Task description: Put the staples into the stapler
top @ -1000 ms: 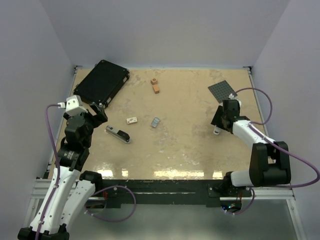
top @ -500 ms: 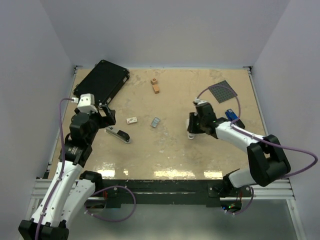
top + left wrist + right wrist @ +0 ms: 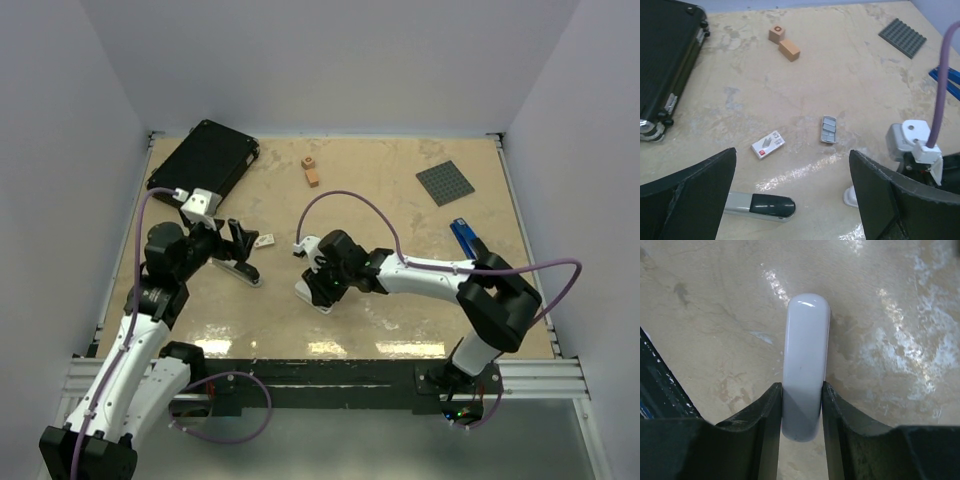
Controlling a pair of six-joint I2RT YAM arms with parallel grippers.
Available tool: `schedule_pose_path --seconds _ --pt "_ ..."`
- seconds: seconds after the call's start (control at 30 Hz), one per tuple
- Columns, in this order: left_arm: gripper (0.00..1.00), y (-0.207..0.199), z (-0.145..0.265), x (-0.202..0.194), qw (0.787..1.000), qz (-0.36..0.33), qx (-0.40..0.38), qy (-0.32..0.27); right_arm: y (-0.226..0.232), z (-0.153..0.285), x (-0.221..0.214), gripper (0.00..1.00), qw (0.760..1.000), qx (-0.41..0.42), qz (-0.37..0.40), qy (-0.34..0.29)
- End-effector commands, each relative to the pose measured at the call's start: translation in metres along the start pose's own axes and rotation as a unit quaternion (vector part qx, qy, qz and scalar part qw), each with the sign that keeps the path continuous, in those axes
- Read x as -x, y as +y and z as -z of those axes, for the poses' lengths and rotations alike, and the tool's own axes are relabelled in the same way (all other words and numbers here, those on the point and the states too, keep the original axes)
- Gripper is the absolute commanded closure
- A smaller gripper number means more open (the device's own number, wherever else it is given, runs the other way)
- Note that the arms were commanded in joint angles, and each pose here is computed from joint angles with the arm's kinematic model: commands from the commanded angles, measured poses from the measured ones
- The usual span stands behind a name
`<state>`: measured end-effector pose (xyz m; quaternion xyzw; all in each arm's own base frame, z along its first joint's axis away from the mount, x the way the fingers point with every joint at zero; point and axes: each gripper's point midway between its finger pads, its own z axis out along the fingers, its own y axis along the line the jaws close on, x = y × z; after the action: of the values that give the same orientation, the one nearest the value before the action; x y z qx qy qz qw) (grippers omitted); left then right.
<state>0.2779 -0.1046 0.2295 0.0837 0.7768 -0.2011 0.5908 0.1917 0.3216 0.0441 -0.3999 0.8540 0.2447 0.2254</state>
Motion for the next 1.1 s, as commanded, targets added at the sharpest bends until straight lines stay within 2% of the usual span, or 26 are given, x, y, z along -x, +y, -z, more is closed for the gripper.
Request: schedule_pose_path --seconds 0.0,0.07,0.13,0.17,0.23,0.27,0.37,0.4,0.43,0.5,0.67,0.8,0.83,1.0,1.07 --pt "0.0 -0.032 -0.004 0.002 0.994 -0.038 -0.104 -0.008 0.031 -0.015 0.019 0.69 0.994 0.079 0.076 -0.019" --pt "0.0 -0.037 -0.005 0.0 0.991 -0.049 -0.122 -0.009 0.028 -0.014 0.026 0.62 0.995 0.066 0.077 -0.025" --pt "0.0 -0.045 -0.004 -0.002 0.988 -0.057 -0.146 -0.014 0.024 -0.007 0.033 0.49 0.995 0.049 0.076 -0.044" --pt "0.0 -0.052 -0.004 -0.006 0.985 -0.061 -0.16 -0.01 0.019 0.007 0.047 0.4 0.995 0.021 0.061 -0.075" --pt "0.0 -0.059 -0.003 -0.01 0.982 -0.073 -0.173 -0.007 0.01 0.025 0.058 0.28 0.992 -0.015 0.043 -0.119" --pt "0.0 -0.069 -0.003 -0.014 0.979 -0.081 -0.188 -0.003 -0.004 0.049 0.075 0.19 0.984 -0.065 0.012 -0.166" --pt "0.0 -0.099 0.0 -0.032 0.962 -0.123 -0.245 0.016 -0.039 0.081 0.077 0.09 0.96 -0.147 -0.074 -0.227" --pt "0.0 -0.105 0.0 -0.038 0.955 -0.144 -0.258 0.021 -0.062 0.102 0.072 0.07 0.939 -0.202 -0.105 -0.257" --pt "0.0 -0.118 0.004 -0.048 0.946 -0.154 -0.281 0.037 -0.07 0.114 0.069 0.05 0.927 -0.223 -0.127 -0.275" --pt "0.0 -0.124 0.003 -0.062 0.938 -0.179 -0.291 0.058 -0.089 0.147 0.065 0.02 0.882 -0.261 -0.193 -0.341" --pt "0.02 -0.151 0.003 -0.099 0.899 -0.257 -0.337 0.113 -0.095 0.181 0.054 0.02 0.823 -0.251 -0.274 -0.429" --pt "0.03 -0.158 -0.004 -0.124 0.853 -0.346 -0.356 0.16 -0.093 0.185 0.043 0.02 0.812 -0.234 -0.283 -0.453" --pt "0.04 -0.16 -0.006 -0.136 0.841 -0.357 -0.364 0.182 -0.09 0.186 0.044 0.02 0.813 -0.225 -0.281 -0.457" --pt "0.11 -0.176 -0.013 -0.154 0.789 -0.402 -0.414 0.212 -0.091 0.181 0.037 0.03 0.811 -0.22 -0.293 -0.456" --pt "0.12 -0.176 -0.018 -0.167 0.774 -0.416 -0.417 0.232 -0.091 0.181 0.036 0.03 0.81 -0.217 -0.295 -0.459"
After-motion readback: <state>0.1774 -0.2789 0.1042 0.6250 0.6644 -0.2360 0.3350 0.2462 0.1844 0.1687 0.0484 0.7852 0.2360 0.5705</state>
